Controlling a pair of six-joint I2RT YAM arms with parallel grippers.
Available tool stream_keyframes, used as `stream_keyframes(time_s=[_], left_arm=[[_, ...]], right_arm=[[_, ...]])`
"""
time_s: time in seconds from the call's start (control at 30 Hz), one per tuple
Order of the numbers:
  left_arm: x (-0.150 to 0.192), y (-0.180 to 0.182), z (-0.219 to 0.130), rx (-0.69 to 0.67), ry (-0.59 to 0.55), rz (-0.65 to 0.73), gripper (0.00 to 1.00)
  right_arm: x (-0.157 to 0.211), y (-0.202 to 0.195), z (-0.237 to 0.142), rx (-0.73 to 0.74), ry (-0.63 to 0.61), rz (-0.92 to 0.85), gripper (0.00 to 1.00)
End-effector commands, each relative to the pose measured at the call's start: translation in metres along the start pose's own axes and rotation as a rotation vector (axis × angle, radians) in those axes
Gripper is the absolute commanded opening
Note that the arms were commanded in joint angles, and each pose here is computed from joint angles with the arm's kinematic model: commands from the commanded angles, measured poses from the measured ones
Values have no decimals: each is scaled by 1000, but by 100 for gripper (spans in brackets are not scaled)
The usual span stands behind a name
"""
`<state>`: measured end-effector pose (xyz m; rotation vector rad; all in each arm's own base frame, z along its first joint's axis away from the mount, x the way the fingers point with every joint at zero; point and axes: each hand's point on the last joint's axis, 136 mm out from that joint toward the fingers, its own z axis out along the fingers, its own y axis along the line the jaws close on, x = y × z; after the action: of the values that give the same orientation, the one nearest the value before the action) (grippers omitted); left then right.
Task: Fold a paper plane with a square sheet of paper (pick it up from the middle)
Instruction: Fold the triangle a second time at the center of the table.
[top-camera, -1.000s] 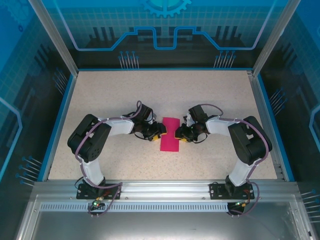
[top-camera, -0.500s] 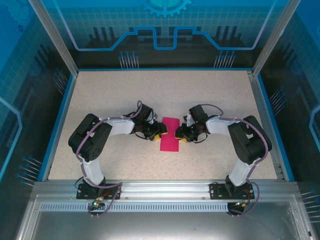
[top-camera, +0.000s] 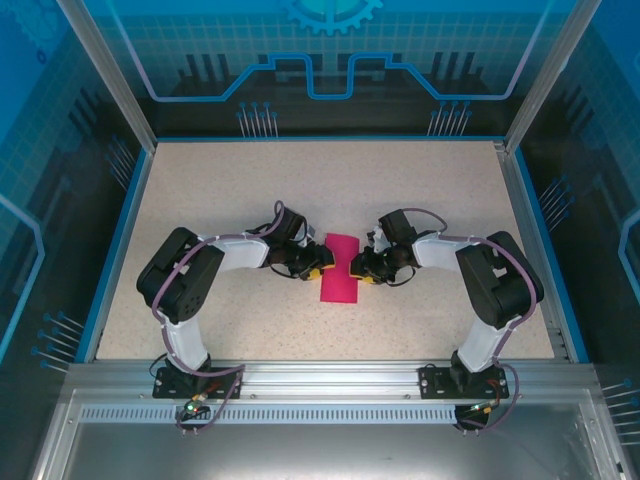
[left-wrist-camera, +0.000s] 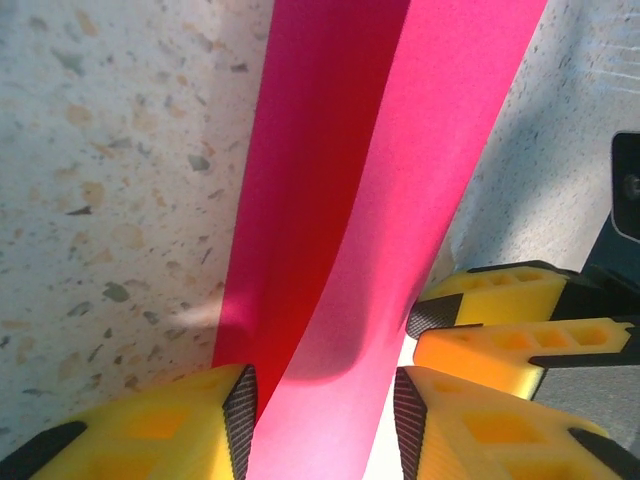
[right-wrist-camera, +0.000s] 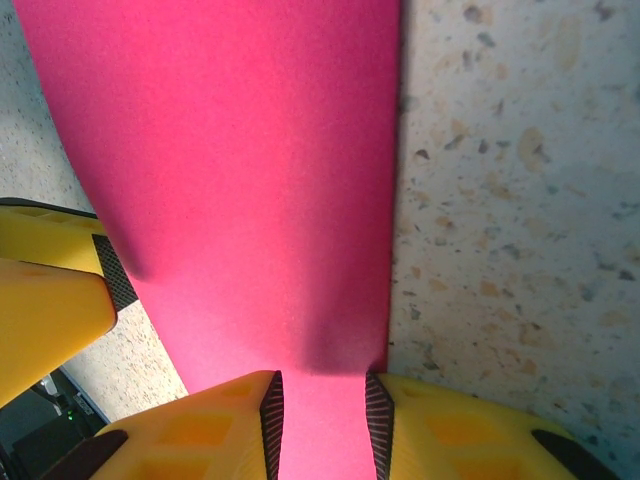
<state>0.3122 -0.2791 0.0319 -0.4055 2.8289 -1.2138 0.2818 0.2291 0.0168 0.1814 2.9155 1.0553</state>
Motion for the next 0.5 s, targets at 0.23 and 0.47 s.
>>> stream_keyframes(time_s=[0.23, 0.47], left_arm=[[-18, -24, -6, 128, -22, -3, 46], [-15, -18, -4, 111, -1, -24, 43]], right_arm=[[2, -9, 1, 12, -1, 3, 32], [-1, 2, -5, -17, -20, -19, 33]])
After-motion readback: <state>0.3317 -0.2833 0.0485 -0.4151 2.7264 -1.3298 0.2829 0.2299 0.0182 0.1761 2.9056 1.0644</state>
